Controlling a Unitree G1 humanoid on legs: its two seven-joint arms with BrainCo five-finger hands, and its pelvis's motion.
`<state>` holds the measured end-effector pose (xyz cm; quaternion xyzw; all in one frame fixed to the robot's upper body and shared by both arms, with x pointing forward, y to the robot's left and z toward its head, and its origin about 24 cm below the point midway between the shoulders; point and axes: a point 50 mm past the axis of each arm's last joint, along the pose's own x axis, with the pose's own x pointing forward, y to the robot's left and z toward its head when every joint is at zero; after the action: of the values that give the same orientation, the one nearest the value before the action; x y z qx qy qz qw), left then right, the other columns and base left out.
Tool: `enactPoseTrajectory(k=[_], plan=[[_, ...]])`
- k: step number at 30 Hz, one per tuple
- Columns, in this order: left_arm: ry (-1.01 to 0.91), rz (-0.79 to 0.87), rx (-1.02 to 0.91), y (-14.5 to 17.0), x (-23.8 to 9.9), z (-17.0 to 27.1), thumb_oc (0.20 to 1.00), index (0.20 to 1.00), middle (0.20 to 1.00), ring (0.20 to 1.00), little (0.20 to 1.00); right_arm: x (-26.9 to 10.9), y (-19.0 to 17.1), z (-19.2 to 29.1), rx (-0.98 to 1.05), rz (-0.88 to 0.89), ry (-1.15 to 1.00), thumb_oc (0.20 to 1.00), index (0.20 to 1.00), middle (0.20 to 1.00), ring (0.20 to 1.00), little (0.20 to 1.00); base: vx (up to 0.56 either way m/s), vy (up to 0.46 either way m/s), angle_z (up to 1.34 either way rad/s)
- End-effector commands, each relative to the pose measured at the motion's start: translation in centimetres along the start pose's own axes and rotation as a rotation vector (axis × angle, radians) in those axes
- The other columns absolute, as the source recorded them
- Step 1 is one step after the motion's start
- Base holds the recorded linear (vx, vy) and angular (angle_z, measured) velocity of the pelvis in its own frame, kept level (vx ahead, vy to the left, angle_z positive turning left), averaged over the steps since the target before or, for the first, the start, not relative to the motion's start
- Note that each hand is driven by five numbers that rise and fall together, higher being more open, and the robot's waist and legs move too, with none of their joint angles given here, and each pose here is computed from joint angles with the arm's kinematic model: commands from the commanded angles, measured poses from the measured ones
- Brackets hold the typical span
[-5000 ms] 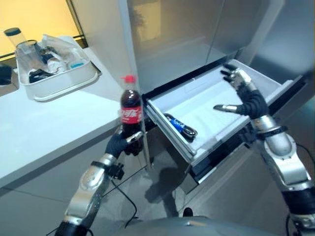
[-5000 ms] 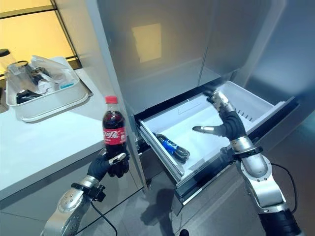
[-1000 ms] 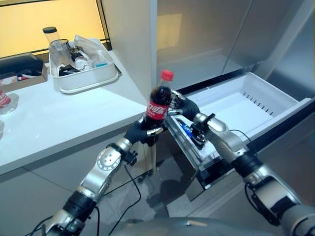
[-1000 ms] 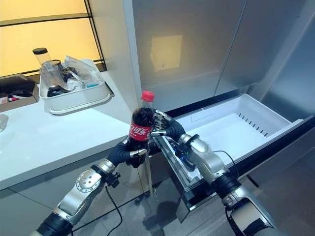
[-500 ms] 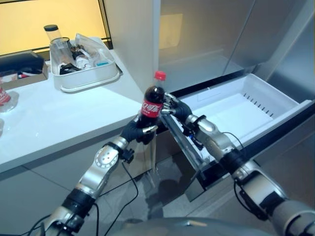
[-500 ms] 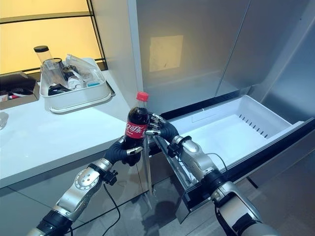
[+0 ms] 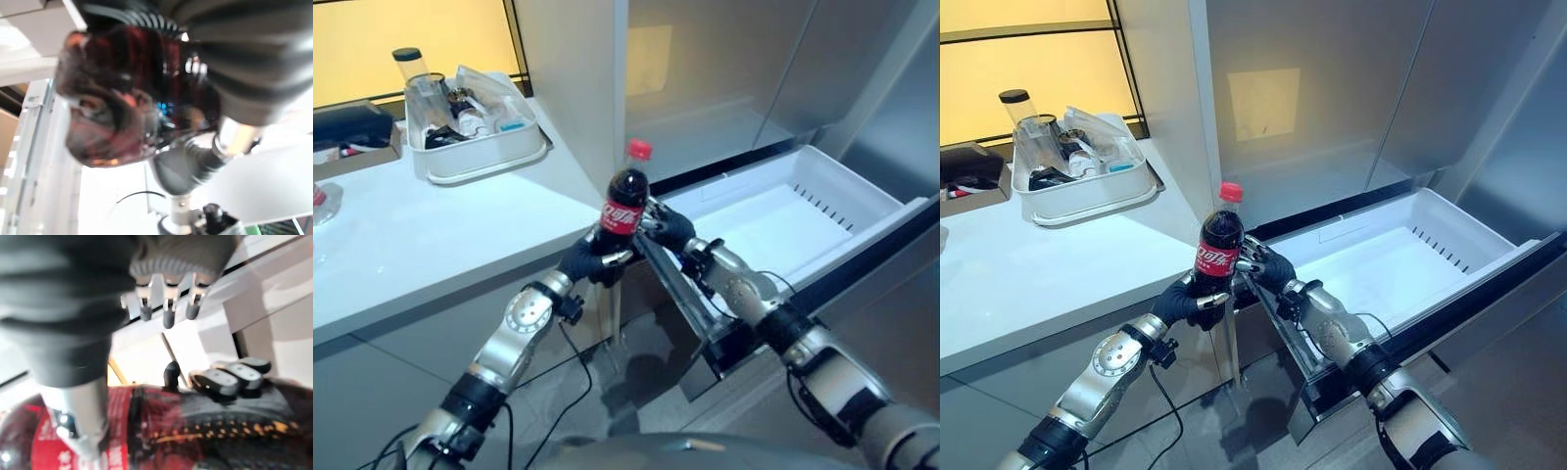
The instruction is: Take the drinks into the refrigerator
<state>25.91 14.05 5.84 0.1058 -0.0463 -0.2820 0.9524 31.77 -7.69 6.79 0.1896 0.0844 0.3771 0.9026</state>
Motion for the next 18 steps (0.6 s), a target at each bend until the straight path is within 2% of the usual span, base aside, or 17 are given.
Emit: enactPoseTrajectory(k=[1,6,11,14,18], plan=[[-0.379,-0.284,0.193,-4.1,3.7,7.8,0.200,0.200,0.200,0.200,0.200,4.4,12.1,3.1,-0.110,0.574,-0.078,1.000,1.000,1.000,1.000,1.000,0.00,0.000,0.00],[-0.388,-0.288,0.219,-3.9,3.6,8.1,0.200,0.200,0.200,0.200,0.200,4.1,12.9,3.8,-0.207,0.633,-0.061,1.000,1.000,1.000,1.000,1.000,0.00,-0.004,0.01],[-0.390,-0.301,0.222,-4.0,3.7,8.3,0.200,0.200,0.200,0.200,0.200,4.8,13.0,3.9,-0.247,0.616,-0.057,1.000,1.000,1.000,1.000,1.000,0.01,-0.020,0.05],[-0.398,-0.312,0.211,-4.2,3.8,8.5,0.200,0.200,0.200,0.200,0.200,5.6,12.1,3.8,-0.270,0.543,-0.055,1.000,1.000,1.000,1.000,1.000,0.00,-0.004,0.01],[-0.389,-0.305,0.165,-4.2,3.7,8.2,0.200,0.200,0.200,0.200,0.200,5.5,12.0,3.6,-0.206,0.532,-0.071,1.000,1.000,1.000,1.000,1.000,0.00,0.000,0.00]])
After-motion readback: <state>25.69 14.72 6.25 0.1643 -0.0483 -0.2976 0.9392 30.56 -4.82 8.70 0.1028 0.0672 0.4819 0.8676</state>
